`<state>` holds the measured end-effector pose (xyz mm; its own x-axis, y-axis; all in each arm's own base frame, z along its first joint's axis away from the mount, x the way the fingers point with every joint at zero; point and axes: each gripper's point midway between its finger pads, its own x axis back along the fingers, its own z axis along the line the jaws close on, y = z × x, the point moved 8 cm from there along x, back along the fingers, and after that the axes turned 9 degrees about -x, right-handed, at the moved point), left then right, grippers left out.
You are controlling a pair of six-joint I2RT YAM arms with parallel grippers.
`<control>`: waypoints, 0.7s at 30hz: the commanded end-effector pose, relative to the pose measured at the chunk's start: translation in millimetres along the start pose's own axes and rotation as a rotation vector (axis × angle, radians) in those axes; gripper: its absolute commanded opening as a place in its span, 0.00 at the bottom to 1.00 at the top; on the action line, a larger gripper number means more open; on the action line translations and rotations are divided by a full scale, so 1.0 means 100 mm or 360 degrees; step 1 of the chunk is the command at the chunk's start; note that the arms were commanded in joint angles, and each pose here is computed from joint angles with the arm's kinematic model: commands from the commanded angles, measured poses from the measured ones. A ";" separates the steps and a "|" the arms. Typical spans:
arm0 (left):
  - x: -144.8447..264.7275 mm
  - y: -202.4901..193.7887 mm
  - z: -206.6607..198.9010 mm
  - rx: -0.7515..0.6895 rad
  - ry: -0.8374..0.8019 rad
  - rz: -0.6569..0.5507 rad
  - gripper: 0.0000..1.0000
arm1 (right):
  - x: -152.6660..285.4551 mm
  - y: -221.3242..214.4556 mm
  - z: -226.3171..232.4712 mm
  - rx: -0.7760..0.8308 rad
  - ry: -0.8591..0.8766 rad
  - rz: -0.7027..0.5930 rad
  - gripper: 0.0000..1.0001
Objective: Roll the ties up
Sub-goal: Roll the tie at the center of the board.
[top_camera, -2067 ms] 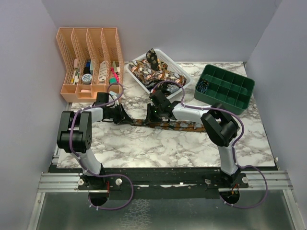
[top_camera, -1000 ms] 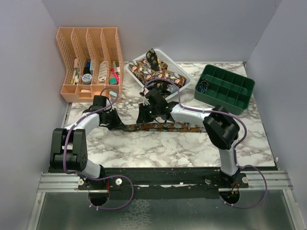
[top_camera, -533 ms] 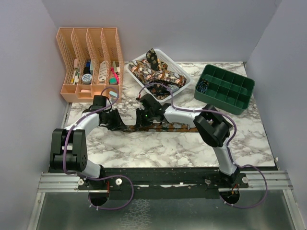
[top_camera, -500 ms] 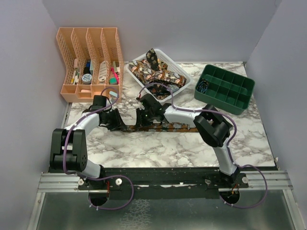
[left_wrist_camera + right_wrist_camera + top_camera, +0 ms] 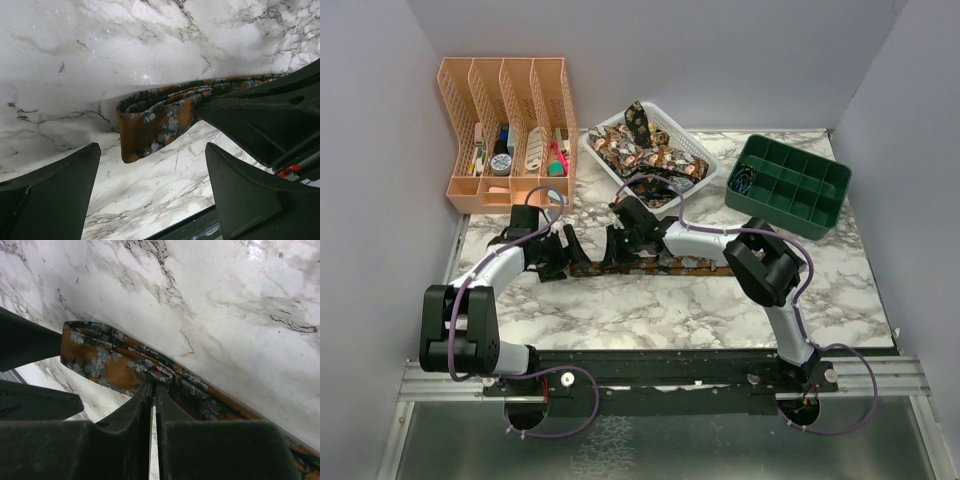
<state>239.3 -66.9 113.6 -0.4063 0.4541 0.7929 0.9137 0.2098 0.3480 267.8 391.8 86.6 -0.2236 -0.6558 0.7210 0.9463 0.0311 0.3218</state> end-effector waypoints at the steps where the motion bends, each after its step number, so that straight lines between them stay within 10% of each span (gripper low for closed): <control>1: 0.06 -0.01 -0.01 -0.0002 -0.0058 -0.0072 0.88 | -0.11 -0.28 -0.36 -0.0069 -0.0218 0.0150 0.12; 21: -0.09 -0.11 0.10 0.0314 -0.0402 -0.0235 0.64 | -0.11 -0.31 -0.38 -0.0068 -0.0226 0.0153 0.12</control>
<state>228.1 -61.6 95.6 -0.5060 0.5643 0.6524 0.8578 0.4084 0.3121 267.3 391.9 84.6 -0.2289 -0.6628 0.7130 0.9480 0.0147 0.3179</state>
